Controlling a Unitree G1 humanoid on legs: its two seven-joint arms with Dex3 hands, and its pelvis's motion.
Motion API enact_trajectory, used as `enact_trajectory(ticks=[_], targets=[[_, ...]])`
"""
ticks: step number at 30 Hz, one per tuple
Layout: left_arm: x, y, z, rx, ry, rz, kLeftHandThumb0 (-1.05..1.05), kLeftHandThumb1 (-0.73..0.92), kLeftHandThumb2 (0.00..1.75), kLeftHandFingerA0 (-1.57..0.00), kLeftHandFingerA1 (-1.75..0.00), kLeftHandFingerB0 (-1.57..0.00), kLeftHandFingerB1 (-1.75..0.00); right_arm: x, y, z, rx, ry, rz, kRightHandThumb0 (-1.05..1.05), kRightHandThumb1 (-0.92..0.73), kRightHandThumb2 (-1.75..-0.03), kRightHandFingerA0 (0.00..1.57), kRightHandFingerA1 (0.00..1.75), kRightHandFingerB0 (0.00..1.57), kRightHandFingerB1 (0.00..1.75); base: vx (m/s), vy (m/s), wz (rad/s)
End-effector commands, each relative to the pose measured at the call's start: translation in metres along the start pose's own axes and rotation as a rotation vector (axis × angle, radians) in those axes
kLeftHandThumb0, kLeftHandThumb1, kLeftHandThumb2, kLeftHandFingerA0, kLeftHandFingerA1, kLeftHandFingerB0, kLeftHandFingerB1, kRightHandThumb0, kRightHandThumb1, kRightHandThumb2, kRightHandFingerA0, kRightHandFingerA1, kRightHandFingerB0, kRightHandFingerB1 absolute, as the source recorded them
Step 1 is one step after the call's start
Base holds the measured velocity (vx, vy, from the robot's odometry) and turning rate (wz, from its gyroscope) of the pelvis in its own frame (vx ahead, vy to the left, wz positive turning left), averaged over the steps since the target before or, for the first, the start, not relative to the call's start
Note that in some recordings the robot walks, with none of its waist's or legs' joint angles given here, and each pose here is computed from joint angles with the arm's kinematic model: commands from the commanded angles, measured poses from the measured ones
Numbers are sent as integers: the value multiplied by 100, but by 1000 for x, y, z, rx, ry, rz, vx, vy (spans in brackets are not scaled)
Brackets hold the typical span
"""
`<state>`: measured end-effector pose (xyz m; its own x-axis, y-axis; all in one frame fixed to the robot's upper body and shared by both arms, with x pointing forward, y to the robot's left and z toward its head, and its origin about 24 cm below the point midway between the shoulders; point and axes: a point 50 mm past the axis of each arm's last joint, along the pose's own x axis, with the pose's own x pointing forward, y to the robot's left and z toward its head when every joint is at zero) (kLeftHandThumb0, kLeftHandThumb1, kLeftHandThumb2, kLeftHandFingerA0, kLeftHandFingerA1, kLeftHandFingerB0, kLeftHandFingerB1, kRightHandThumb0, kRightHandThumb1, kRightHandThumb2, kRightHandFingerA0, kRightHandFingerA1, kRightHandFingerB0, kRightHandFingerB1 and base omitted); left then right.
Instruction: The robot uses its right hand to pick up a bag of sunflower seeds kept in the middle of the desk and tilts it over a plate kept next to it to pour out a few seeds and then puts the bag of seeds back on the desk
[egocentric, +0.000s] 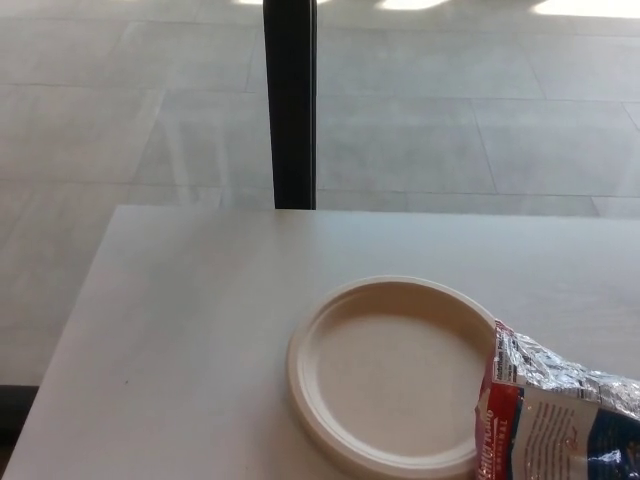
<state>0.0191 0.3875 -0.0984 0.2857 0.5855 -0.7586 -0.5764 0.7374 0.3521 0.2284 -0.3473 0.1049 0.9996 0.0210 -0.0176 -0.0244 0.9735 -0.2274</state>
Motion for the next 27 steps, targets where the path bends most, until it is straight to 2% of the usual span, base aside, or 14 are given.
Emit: enact_trajectory(ticks=[1,5,6,7,10,11,14,15,17,18,22,23,26,27], targets=[[-1,3,2,21,-35,2,-105,52,61,-40,-127,-34,-113,4,8,-8,-71,95,75,-97,-49,-57,0,75,0,66,0,0,0],[-1,3,2,-12,-30,6,-105,50,59,-43,-126,-34,-111,7,9,-6,-72,103,81,-96,-49,-56,0,74,0,64,0,0,0],[-1,3,2,-8,-26,0,-105,34,93,-42,-116,-34,-102,9,10,-5,-71,105,80,-96,-34,-81,0,62,0,53,0,0,0],[0,3,3,0,-29,4,-105,52,60,-41,-126,-31,-112,11,11,-5,-60,103,84,-94,-33,-80,0,61,0,54,0,0,0],[-1,3,3,25,-35,-4,-105,51,60,-37,-127,-31,-113,14,13,-6,-98,112,105,-102,-33,-80,3,63,0,56,0,0,0],[0,3,3,13,-29,-4,-105,52,60,-38,-125,-31,-112,15,15,-8,-95,123,118,-93,-45,-55,0,72,0,67,0,0,0],[0,3,3,18,-28,1,-105,53,60,-40,-125,-32,-111,16,19,-11,-108,135,140,-90,-41,-61,0,69,0,68,0,0,0],[-1,3,3,17,-30,1,-105,35,94,-44,-118,-36,-103,17,21,-11,-111,137,144,-90,-44,-55,0,71,0,63,0,0,0],[-1,3,3,-1,-33,-2,-104,34,93,-41,-118,-35,-104,18,27,-14,-117,149,159,-90,-42,-55,0,70,0,65,0,0,0],[-1,3,3,-16,-33,-3,-105,52,60,-40,-128,-31,-113,19,30,-16,-132,162,167,-98,-30,-75,0,58,0,58,0,0,0],[0,0,3,14,-31,-4,-105,55,60,-44,-126,-31,-113,23,30,-18,-172,188,177,-101,-32,-75,0,56,0,57,0,0,0],[0,0,3,18,-33,3,-105,30,97,-55,-121,-36,-100,25,30,-22,-185,203,182,-100,-32,-76,0,56,0,53,0,0,0],[0,1,3,-3,-33,0,-105,54,60,-46,-126,-33,-113,28,30,-26,-198,220,184,-96,-30,-76,0,57,0,56,0,0,0],[0,1,3,9,-34,-1,-105,36,94,-48,-120,-37,-104,30,31,-27,-218,239,188,-92,-30,-75,0,58,0,59,0,0,0]])
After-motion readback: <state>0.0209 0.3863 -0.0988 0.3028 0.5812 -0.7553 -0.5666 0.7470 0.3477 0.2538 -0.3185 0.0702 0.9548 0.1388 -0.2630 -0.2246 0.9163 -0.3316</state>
